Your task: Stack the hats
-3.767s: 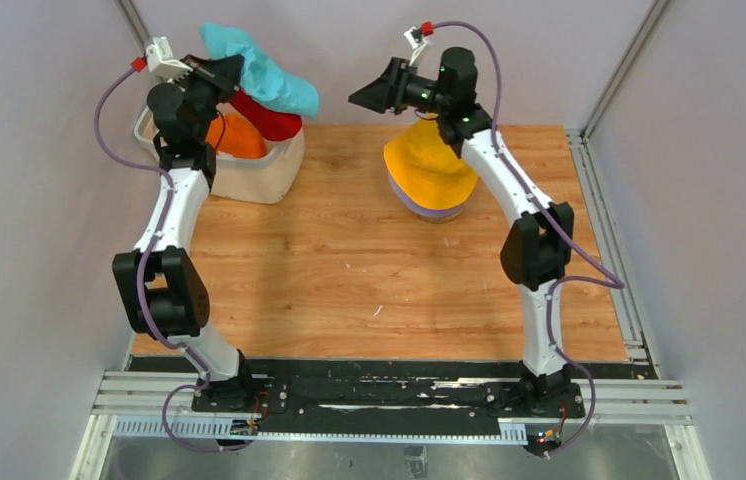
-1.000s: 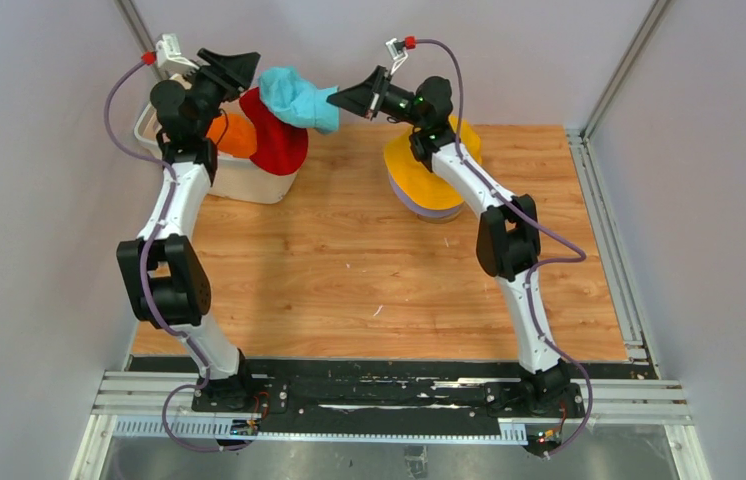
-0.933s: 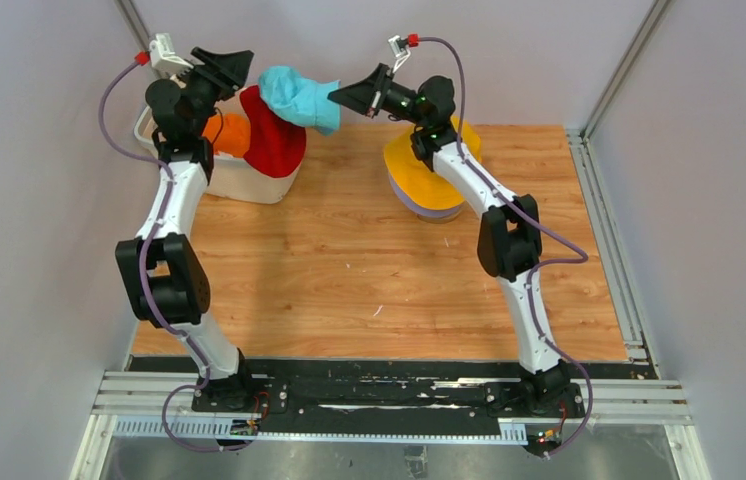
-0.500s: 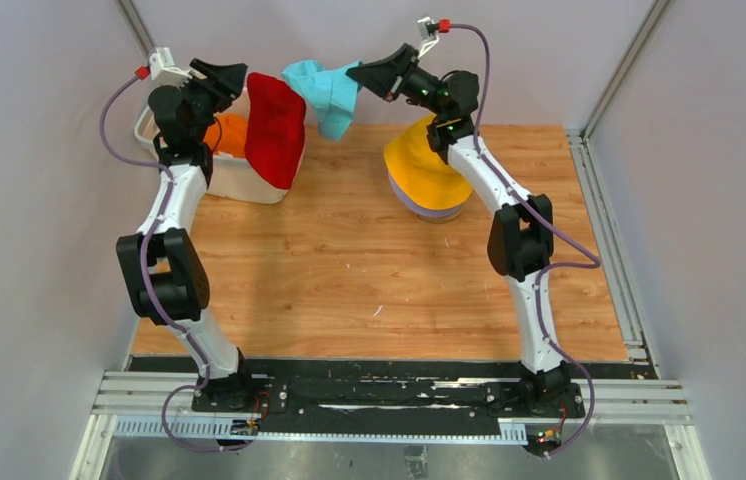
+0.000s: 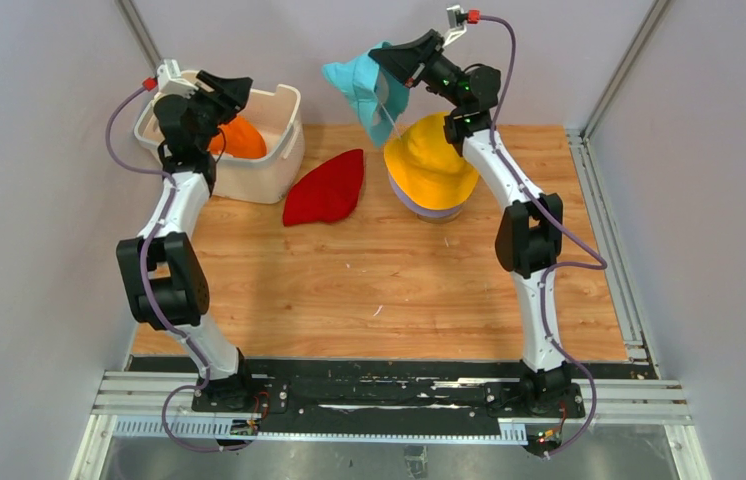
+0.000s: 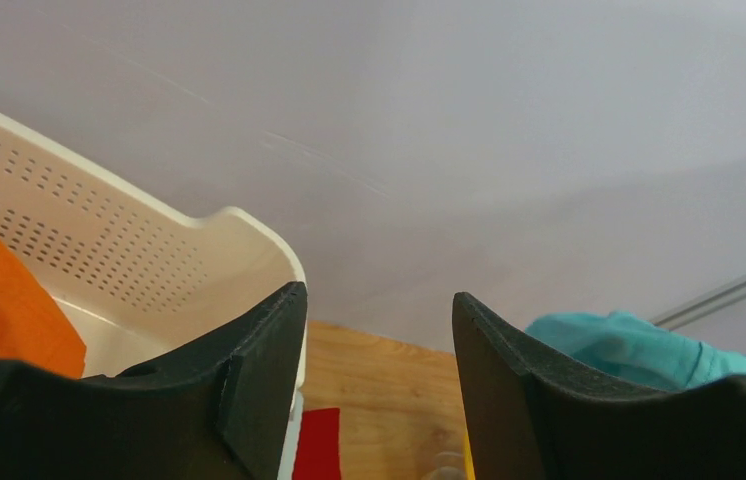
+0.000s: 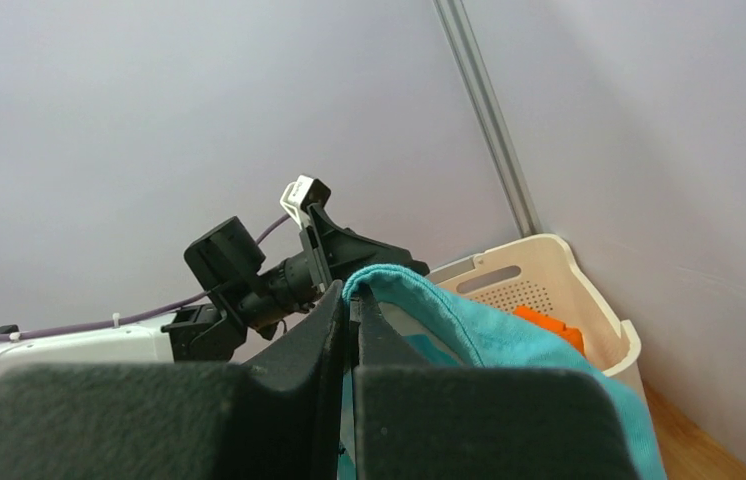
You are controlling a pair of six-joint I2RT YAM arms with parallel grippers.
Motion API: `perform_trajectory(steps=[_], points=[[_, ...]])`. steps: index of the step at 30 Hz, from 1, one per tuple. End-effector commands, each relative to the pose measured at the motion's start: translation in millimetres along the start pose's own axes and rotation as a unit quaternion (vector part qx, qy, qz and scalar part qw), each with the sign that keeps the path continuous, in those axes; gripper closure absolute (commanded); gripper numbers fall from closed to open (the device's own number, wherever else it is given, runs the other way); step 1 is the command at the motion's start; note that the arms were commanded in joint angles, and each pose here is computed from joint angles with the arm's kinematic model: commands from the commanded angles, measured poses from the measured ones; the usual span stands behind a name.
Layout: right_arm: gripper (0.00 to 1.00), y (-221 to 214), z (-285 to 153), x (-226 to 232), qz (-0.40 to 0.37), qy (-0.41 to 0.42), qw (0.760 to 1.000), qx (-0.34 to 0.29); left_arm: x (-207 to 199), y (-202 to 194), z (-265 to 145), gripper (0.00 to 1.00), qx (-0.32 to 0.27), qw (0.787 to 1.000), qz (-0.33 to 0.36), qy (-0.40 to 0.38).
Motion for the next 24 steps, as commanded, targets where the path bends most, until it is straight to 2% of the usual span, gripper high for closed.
perform_trajectory(steps=[1, 6, 17, 24], points=[[1.00, 35.5, 1.0, 31.9, -0.049, 0.031, 0.998, -0.028, -44.1, 25.1, -13.0, 0.40, -0.028, 0.998, 0.023, -0.043], [0.99, 32.7, 0.8, 21.9, -0.042, 0.027, 0.998, -0.024, -76.3, 12.3, -16.7, 0.40, -0.014, 0.997, 0.028, -0.069], [1.00, 27.6, -13.5, -16.1, -0.035, -0.005, 0.999, -0.013, -128.0, -42.6, -17.6, 0.40, 0.047, 0.992, 0.041, -0.107], [1.00, 32.1, -21.9, -18.9, -0.036, -0.005, 0.999, -0.012, -161.8, -80.9, -15.7, 0.39, 0.083, 0.985, 0.041, -0.144]])
Point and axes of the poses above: each gripper's point midway between its finger pads, its own z axis out along the fingers, its own x axis along the line the jaws close on, y = z × x, the point moved 2 cm from there along -z, back along the fingers, and after that the axes turned 5 degrees about z, right-handed, at the moved point
